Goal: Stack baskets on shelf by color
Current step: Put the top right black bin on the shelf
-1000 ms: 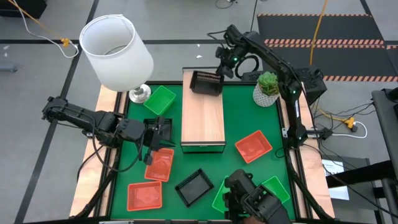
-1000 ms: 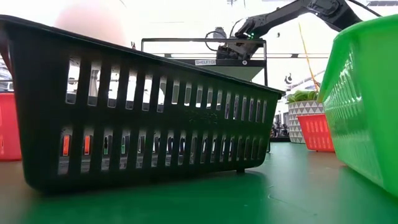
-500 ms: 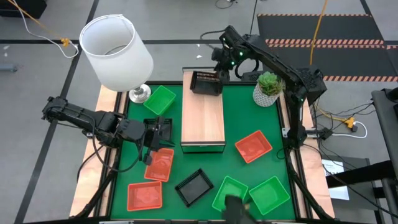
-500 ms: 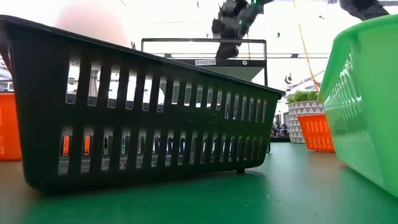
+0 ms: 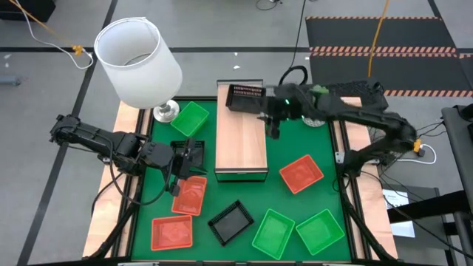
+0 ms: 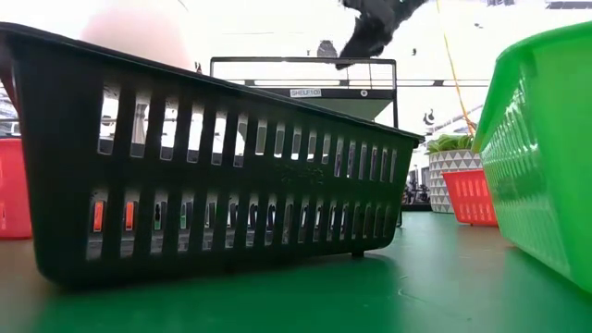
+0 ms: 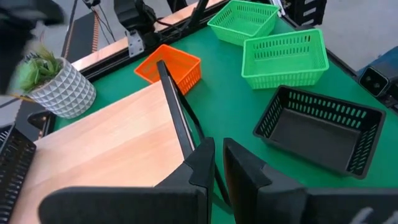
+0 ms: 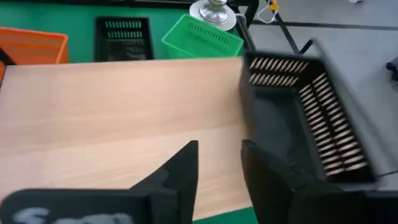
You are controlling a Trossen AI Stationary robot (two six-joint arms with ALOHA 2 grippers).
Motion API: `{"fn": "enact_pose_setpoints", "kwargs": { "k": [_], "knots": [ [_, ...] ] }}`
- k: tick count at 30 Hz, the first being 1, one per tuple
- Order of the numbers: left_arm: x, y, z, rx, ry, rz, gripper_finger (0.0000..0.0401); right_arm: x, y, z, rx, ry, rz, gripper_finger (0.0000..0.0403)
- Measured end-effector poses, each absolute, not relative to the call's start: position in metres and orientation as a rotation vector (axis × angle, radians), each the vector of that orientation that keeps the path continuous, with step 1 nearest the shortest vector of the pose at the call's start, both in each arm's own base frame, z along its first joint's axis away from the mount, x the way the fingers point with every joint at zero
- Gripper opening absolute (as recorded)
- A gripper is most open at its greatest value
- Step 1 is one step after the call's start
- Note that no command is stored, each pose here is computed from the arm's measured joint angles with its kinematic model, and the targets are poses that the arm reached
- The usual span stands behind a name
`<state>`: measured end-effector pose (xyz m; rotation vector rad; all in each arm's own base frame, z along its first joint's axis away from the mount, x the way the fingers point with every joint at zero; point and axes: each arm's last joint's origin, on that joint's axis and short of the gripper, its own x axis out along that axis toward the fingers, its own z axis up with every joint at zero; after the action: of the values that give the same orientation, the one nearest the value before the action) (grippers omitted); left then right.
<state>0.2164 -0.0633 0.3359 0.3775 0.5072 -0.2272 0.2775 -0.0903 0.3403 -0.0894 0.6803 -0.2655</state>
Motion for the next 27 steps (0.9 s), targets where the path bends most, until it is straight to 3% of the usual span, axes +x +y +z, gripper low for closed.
{"fn": "enact_pose_setpoints", "kwargs": {
  "k": [8, 14, 27],
  "knots": [
    [0.219, -0.064, 0.340, 0.371, 0.454, -0.222, 0.0037, 0.261, -0.091, 0.283, -0.011, 0.528, -0.326, 0.0044],
    [0.219, -0.064, 0.341, 0.370, 0.448, -0.221, 0.0037, 0.254, -0.107, 0.268, -0.013, 0.553, -0.376, 0.0005],
    [0.219, -0.064, 0.341, 0.395, 0.449, -0.226, 0.0037, 0.266, -0.132, 0.251, 0.000, 0.549, -0.438, 0.0001]
  ]
}}
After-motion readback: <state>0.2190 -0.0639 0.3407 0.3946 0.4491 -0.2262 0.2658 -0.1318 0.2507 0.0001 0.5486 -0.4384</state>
